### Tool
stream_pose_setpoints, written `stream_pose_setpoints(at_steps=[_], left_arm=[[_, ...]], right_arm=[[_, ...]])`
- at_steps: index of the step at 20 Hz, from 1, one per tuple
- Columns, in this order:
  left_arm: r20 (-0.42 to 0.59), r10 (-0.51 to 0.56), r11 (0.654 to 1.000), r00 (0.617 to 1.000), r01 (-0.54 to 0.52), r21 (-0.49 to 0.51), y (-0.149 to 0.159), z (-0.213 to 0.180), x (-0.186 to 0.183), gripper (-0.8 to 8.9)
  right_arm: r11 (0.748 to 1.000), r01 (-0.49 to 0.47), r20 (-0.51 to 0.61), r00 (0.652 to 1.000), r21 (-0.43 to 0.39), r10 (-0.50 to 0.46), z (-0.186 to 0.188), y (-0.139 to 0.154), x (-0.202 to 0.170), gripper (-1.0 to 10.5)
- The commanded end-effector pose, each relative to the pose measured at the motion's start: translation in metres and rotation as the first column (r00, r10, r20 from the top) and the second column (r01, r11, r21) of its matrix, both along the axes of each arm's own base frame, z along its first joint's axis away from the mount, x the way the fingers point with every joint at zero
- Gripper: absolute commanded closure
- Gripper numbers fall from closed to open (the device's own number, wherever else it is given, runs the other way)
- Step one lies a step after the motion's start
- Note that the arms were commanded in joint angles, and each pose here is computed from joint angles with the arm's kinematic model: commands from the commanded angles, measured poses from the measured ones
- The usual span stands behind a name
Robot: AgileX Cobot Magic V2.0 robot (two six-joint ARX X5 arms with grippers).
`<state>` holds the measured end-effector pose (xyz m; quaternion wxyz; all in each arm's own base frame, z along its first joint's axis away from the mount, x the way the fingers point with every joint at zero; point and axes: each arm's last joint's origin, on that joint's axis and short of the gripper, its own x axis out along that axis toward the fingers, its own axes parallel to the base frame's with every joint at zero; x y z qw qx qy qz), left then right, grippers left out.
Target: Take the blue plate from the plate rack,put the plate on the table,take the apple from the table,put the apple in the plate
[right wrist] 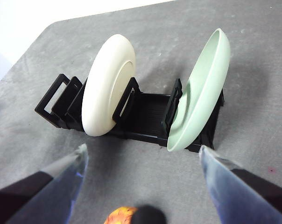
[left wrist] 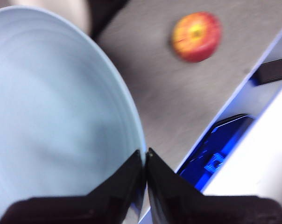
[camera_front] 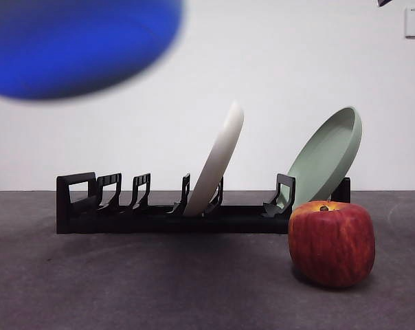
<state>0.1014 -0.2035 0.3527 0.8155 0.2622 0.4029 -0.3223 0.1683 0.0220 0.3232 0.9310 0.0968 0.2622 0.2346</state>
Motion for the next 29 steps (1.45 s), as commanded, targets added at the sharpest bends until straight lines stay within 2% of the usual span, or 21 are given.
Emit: stream_pose_setpoints(at_steps=[1, 6, 10, 13, 14, 16, 17, 18, 21, 24, 26, 29], left_arm=[[-0.032, 0.003, 0.999, 0.999, -0.002, 0.039, -0.012, -0.039, 0.004, 8.23], [-0.071, -0.036, 0.995, 0.997, 0.043, 0.090, -0.038, -0.103, 0.018, 8.23], [-0.076, -0.115, 0.973, 0.990, 0.128, 0.193, -0.063, -0.144, 0.035, 8.22], [-0.113, -0.120, 0.956, 0.986, 0.145, 0.255, -0.074, -0.174, 0.044, 8.10], [-0.126, -0.118, 0.955, 0.985, 0.147, 0.259, -0.075, -0.179, 0.045, 7.21], [-0.140, -0.118, 0.958, 0.983, 0.150, 0.246, -0.076, -0.180, 0.045, 3.64], [-0.139, -0.099, 0.963, 0.985, 0.130, 0.234, -0.076, -0.178, 0.045, 3.23], [-0.136, -0.077, 0.969, 0.988, 0.106, 0.222, -0.075, -0.176, 0.047, 3.23], [-0.105, -0.044, 0.987, 0.993, 0.060, 0.146, -0.072, -0.157, 0.047, 3.23], [0.000, -0.053, 0.998, 0.999, 0.053, -0.031, -0.061, -0.101, 0.042, 3.23], [0.110, -0.016, 0.987, 0.994, 0.033, -0.158, -0.043, -0.053, 0.036, 3.23], [0.269, 0.103, 0.935, 0.958, -0.001, -0.355, -0.002, 0.019, 0.025, 3.23]], right_arm=[[1.000, -0.002, 0.017, 1.000, -0.005, 0.002, 0.002, 0.000, 0.000, 5.4], [1.000, 0.001, 0.013, 1.000, 0.000, -0.001, 0.002, 0.000, 0.000, 5.4], [1.000, 0.001, 0.013, 1.000, 0.000, -0.001, 0.002, 0.000, 0.000, 5.4], [1.000, 0.000, 0.013, 1.000, 0.001, 0.000, 0.002, 0.000, 0.000, 5.4], [1.000, 0.000, 0.013, 1.000, 0.001, 0.000, 0.002, 0.000, 0.000, 5.4], [1.000, -0.003, 0.012, 1.000, 0.002, 0.003, 0.002, 0.000, 0.000, 5.4], [1.000, -0.004, 0.009, 1.000, 0.002, 0.004, 0.002, 0.000, 0.000, 5.4], [1.000, -0.008, 0.006, 1.000, 0.005, 0.008, 0.002, 0.000, 0.000, 5.4], [1.000, -0.024, -0.016, 1.000, 0.009, 0.024, 0.000, 0.003, 0.000, 5.4], [0.996, -0.084, -0.041, 0.996, -0.004, 0.084, -0.005, 0.013, 0.004, 5.3], [0.990, -0.140, -0.073, 0.988, -0.009, 0.139, -0.010, 0.024, 0.008, 5.3], [0.974, -0.220, -0.161, 0.964, -0.052, 0.209, -0.024, 0.046, 0.016, 4.5]])
